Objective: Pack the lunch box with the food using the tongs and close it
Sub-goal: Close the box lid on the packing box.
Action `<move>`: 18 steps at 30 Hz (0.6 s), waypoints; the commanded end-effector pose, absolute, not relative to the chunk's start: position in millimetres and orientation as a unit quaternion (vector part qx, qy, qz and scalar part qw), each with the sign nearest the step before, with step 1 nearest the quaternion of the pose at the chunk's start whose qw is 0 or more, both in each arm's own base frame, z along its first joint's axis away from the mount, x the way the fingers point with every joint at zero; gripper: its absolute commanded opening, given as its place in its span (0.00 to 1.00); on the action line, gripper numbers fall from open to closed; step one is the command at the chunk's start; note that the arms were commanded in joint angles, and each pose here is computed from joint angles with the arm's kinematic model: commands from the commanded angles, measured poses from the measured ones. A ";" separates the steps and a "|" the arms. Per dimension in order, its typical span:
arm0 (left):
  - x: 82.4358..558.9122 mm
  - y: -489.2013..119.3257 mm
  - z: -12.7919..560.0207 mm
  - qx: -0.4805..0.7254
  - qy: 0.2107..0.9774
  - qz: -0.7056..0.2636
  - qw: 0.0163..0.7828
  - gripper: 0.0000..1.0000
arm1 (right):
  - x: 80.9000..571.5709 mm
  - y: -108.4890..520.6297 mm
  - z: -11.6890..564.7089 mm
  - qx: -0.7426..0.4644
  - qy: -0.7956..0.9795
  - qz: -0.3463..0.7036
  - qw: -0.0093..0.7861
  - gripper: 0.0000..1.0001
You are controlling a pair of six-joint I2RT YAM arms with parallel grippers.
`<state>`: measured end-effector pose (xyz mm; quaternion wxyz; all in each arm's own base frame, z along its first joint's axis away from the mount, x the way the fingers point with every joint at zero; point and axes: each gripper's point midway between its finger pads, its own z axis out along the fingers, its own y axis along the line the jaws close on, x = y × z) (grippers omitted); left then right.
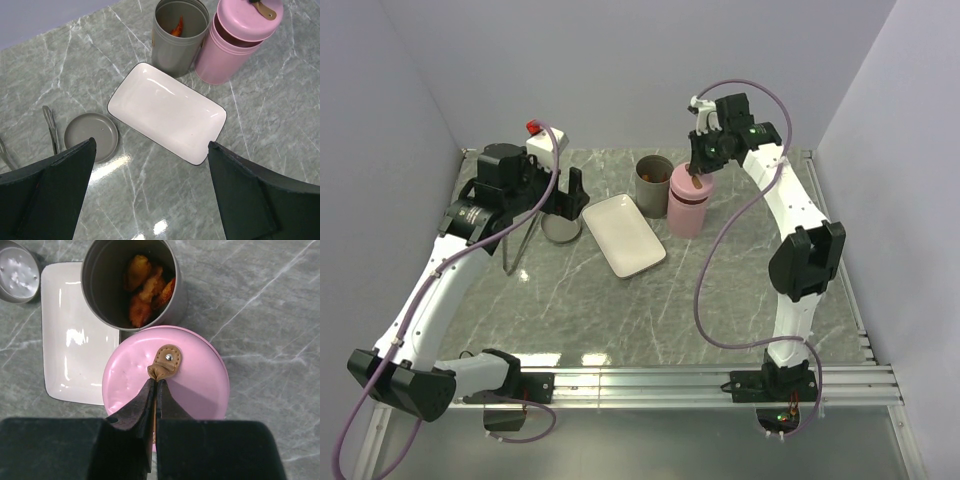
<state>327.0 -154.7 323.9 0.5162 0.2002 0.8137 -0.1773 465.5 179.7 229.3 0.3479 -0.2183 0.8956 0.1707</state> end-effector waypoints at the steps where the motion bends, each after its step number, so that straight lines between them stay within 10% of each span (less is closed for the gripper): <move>1: 332.4 -153.7 335.6 0.200 0.805 -0.174 0.531 1.00 | 476.0 186.5 231.1 -0.221 0.888 0.180 0.360 0.00; 18: 337.5 -155.3 333.7 0.199 0.807 -0.173 0.528 0.99 | 480.1 188.6 215.8 -0.219 0.893 0.183 0.348 0.00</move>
